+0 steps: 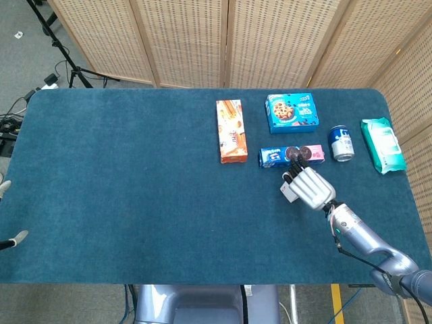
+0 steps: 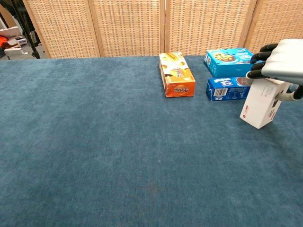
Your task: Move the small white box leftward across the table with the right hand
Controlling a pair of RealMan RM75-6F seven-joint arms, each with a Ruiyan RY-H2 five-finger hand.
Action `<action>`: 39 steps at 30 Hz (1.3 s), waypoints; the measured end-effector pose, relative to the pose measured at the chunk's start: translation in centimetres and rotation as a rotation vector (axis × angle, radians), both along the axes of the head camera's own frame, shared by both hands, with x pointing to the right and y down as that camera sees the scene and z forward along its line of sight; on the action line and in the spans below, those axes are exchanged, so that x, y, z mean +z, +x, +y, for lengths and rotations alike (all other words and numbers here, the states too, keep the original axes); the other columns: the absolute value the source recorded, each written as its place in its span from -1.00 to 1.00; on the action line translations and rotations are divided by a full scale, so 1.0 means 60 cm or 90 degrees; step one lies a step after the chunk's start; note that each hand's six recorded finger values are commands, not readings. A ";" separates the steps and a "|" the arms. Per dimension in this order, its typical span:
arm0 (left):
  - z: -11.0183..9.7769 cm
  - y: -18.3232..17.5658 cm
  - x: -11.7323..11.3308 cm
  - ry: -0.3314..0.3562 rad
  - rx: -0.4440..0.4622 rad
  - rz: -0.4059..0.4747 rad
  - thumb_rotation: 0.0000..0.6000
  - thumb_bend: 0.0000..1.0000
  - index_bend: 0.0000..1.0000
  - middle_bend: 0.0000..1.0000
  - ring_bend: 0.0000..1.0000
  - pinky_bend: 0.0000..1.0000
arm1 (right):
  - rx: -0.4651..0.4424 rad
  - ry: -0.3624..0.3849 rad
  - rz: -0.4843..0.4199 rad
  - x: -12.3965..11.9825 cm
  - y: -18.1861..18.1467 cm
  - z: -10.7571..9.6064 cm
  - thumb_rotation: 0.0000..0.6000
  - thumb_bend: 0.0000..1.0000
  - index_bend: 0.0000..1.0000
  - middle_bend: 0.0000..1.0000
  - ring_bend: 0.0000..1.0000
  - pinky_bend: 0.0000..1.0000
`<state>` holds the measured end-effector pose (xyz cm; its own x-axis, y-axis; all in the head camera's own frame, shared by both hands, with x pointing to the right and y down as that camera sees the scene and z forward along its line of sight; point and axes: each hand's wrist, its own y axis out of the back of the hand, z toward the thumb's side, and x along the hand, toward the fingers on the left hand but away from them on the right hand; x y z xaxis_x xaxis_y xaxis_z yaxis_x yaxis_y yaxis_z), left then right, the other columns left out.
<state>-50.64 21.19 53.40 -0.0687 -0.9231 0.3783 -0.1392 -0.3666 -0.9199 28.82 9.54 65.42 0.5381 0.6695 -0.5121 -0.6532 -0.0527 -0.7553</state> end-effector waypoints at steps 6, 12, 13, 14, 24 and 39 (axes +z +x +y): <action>0.000 -0.001 0.000 0.000 -0.001 0.000 1.00 -1.00 -1.00 -1.00 -1.00 -1.00 | 0.007 -0.001 -0.054 -0.008 -0.006 0.001 1.00 0.17 -0.08 -0.15 -0.50 -0.46; 0.001 0.000 -0.001 0.001 0.001 0.002 1.00 -1.00 -1.00 -1.00 -1.00 -1.00 | 0.082 -0.037 -0.172 -0.028 0.000 -0.004 1.00 0.27 -0.06 -0.12 -0.50 -0.46; 0.001 0.000 -0.001 0.001 0.001 0.003 1.00 -1.00 -1.00 -1.00 -1.00 -1.00 | 0.107 -0.053 -0.203 -0.030 0.004 -0.006 1.00 0.29 -0.06 -0.12 -0.50 -0.46; 0.001 0.001 -0.002 0.002 0.002 0.003 1.00 -1.00 -1.00 -1.00 -1.00 -1.00 | 0.128 -0.067 -0.227 -0.032 0.007 -0.006 1.00 0.30 -0.05 -0.12 -0.50 -0.46; 0.003 0.005 0.000 -0.002 0.006 0.003 1.00 -1.00 -1.00 -1.00 -1.00 -1.00 | 0.408 -0.262 -0.460 -0.004 0.078 0.013 1.00 0.34 -0.04 -0.11 -0.50 -0.46; 0.002 0.005 0.003 -0.004 0.006 0.003 1.00 -1.00 -1.00 -1.00 -1.00 -1.00 | 0.578 -0.389 -0.492 0.076 0.159 0.079 1.00 -0.27 -1.00 -1.00 -1.00 -1.00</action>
<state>-50.33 21.33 53.55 -0.0582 -0.9213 0.3844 -0.1393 -0.3738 -0.9170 38.38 14.30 69.98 0.3134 0.7159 -0.6239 0.3734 -0.6970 -0.6122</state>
